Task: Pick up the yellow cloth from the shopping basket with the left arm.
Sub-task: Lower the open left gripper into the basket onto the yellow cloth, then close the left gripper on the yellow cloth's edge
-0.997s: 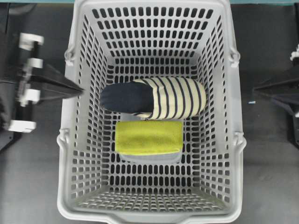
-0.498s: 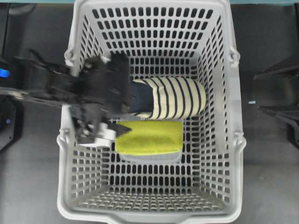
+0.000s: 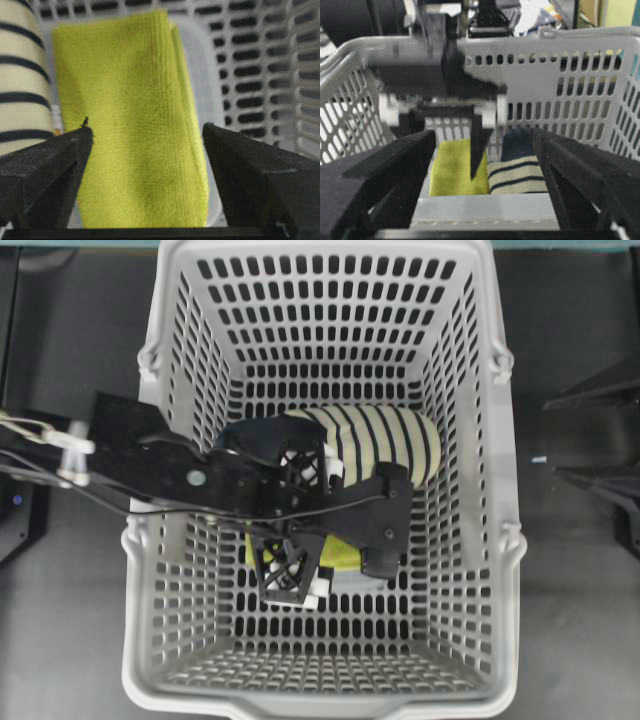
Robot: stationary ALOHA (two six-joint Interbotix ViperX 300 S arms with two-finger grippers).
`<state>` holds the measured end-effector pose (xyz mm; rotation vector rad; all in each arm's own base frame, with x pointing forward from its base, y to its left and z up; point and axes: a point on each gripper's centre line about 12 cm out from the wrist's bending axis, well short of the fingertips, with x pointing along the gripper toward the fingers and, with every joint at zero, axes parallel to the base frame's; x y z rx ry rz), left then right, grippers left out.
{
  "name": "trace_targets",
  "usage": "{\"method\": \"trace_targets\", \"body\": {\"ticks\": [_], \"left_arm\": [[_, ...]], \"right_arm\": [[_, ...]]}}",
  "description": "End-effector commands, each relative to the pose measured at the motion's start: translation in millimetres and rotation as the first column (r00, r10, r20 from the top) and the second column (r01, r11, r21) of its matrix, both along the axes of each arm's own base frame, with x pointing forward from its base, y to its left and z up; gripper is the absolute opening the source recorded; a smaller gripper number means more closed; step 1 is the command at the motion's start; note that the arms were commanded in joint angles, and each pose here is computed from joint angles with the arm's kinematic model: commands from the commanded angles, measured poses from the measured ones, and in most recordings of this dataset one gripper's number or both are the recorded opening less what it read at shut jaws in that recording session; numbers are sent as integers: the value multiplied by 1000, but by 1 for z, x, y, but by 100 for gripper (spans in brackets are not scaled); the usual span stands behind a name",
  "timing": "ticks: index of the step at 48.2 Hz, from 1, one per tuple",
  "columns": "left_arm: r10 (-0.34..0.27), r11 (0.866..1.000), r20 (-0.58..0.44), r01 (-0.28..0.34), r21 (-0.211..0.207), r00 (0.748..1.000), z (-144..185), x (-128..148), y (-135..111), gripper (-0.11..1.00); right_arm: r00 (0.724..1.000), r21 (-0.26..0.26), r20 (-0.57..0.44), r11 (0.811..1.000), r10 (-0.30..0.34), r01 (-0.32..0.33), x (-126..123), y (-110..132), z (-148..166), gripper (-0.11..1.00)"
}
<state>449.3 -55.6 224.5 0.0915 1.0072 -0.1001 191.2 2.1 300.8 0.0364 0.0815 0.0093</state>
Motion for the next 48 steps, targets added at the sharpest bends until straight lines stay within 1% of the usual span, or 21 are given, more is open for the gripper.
{"method": "trace_targets", "body": {"ticks": [1,7,14,17,20,22,24,30,32,34,42,48], "left_arm": [[1,1000,-7,-1,3,1000,0,2,0,85],[5,1000,-48,-5,7,999,-16,1,1,85],[26,1000,-75,-26,-1,997,-27,-1,1,85],[31,999,-81,-32,-3,996,-29,-3,1,83],[34,999,-83,-34,-4,996,-29,-4,1,79],[31,999,-86,-32,-3,996,-29,-4,1,74],[30,1000,-87,-30,-2,996,-30,-5,1,66],[24,1000,-69,-24,-1,997,-21,-5,1,30],[21,1000,-58,-21,-1,998,-15,-5,1,20],[20,1000,-43,-20,-2,999,-7,-5,1,13],[23,1000,28,-23,-13,999,47,-6,1,12],[27,999,104,-24,-23,994,106,-11,2,12]], "right_arm": [[1000,5,23,1000,-2,2,1,0,7,75],[1000,5,24,1000,-1,0,1,0,7,75],[1000,5,23,1000,-1,0,0,0,6,75],[1000,6,21,1000,-1,1,0,0,5,75],[1000,6,23,1000,-2,2,0,0,6,75],[1000,6,23,1000,-2,2,0,0,5,75],[1000,6,23,1000,-1,1,0,0,5,75],[1000,6,24,1000,-2,2,-1,0,5,75],[1000,6,28,1000,-2,2,-1,0,6,75],[999,6,32,1000,-2,2,-2,0,7,75],[999,7,49,1000,-1,0,-5,0,9,75],[998,7,55,1000,-2,2,-8,0,9,75]]}}
